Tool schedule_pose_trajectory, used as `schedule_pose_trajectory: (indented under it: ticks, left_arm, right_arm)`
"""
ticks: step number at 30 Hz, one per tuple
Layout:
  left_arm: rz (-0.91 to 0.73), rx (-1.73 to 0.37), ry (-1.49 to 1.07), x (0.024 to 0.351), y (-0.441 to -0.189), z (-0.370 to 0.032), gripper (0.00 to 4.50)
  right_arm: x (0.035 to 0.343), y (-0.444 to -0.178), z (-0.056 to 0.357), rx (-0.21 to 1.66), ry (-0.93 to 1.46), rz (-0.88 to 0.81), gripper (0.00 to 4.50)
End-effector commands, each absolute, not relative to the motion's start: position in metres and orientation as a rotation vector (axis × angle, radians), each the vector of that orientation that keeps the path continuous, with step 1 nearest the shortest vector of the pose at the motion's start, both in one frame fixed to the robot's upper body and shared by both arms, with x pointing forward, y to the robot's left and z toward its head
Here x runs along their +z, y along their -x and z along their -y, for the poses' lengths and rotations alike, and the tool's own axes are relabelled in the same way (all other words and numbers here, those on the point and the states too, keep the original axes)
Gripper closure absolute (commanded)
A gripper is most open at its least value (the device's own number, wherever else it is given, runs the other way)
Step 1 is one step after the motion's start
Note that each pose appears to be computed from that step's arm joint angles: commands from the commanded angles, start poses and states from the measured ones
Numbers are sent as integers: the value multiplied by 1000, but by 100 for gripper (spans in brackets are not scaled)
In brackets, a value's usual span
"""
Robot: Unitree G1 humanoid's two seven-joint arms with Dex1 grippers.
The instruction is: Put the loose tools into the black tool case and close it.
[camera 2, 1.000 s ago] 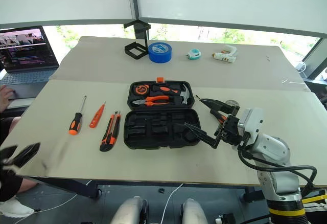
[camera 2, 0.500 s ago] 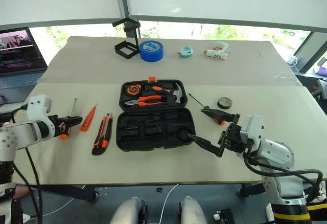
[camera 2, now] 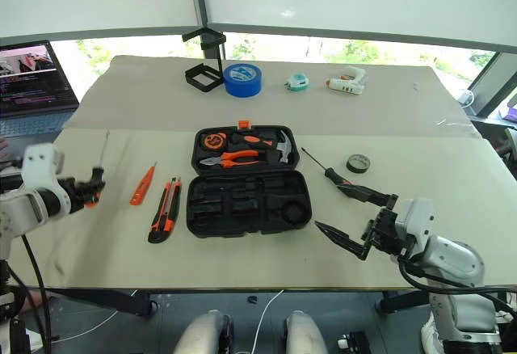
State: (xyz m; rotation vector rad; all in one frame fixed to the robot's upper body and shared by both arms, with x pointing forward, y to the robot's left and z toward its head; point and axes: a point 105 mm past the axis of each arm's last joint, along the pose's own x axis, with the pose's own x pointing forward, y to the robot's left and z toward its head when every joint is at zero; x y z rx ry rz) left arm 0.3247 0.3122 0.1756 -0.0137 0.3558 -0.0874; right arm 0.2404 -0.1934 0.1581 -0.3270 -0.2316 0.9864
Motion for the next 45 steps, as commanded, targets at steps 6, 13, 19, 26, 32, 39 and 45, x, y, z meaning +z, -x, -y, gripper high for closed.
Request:
schedule_pose_trajectory:
  ticks: [6,13,19,26,32,39,45]
  left_arm:
    - [-257,-1115,-666,193,-308,-136,367]
    - [-318,-1018,-953,157,-373,-97,367]
    - [-353,-1057,-1078,142,-376,-97,367]
    - [-387,-1111,-1107,137,-368,-105,367]
    - [-433,-1122,-1072,128,-361,-114,367]
    - [-415,-1081,-1023,130,-367,-106,367]
    - [-255,-1061,-887,156,-370,-88,210]
  right_arm:
    - [193,-259,253,755,410,270,0]
    - [204,-263,239,800,387,283,0]
    - [204,-260,220,829,361,292,0]
    - [199,-259,218,816,356,282,0]
    - [200,-260,218,806,355,285,0]
    - [200,-261,216,815,352,286,0]
    - [198,-258,208,835,328,286,0]
